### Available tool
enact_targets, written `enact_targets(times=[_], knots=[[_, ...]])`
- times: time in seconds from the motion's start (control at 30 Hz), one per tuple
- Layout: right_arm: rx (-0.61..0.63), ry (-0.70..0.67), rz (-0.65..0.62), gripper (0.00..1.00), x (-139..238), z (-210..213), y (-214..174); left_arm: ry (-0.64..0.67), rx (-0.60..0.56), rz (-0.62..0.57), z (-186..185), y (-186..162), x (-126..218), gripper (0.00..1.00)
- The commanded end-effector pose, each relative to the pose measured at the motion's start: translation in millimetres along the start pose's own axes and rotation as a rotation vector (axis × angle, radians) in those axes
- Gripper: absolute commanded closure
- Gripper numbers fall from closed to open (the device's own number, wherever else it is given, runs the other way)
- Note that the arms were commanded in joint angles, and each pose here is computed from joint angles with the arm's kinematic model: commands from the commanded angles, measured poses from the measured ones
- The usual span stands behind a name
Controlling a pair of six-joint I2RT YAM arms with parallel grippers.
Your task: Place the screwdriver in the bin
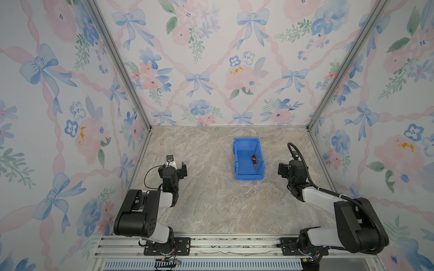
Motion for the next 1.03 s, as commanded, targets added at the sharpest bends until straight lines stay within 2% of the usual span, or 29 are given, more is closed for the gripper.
enact_targets(times=[0.0, 0.2, 0.37, 0.47, 0.5, 0.57, 1.0], knots=[[-0.023, -0.001, -0.046, 0.03, -12, 0, 17, -0.081, -0.035, -0.101, -11, 10, 4, 0.02], [-0.043, 0.108, -0.118, 0.03, -19, 5, 11, -0.081, -0.025, -0.106, -9, 8, 5, 0.02], [-0.035, 0.139, -0.102, 0.03, -17, 7, 7, -0.057, -0.022, -0.103, -7, 7, 5, 0.02], [-0.008, 0.236, -0.140, 0.03, -14, 17, -4, -0.045, -0.019, -0.105, -6, 7, 6, 0.03], [0.002, 0.238, -0.169, 0.03, -11, 20, -3, -0.045, -0.018, -0.108, -6, 8, 6, 0.03], [0.010, 0.225, -0.118, 0.03, -13, 19, -5, -0.045, -0.018, -0.107, -6, 7, 6, 0.02], [-0.021, 0.252, -0.110, 0.03, -17, 16, -3, -0.048, -0.017, -0.109, -6, 8, 6, 0.03]])
Point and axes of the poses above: each gripper's point midway between its finger pads, its own x axis back along the fingers, its own z axis along the line the jaws close on, y = z × x, the point moved 3 cm from there along x, back along the fingers, and after that the axes turned 12 degrees about -x, right-handed, at the moved point
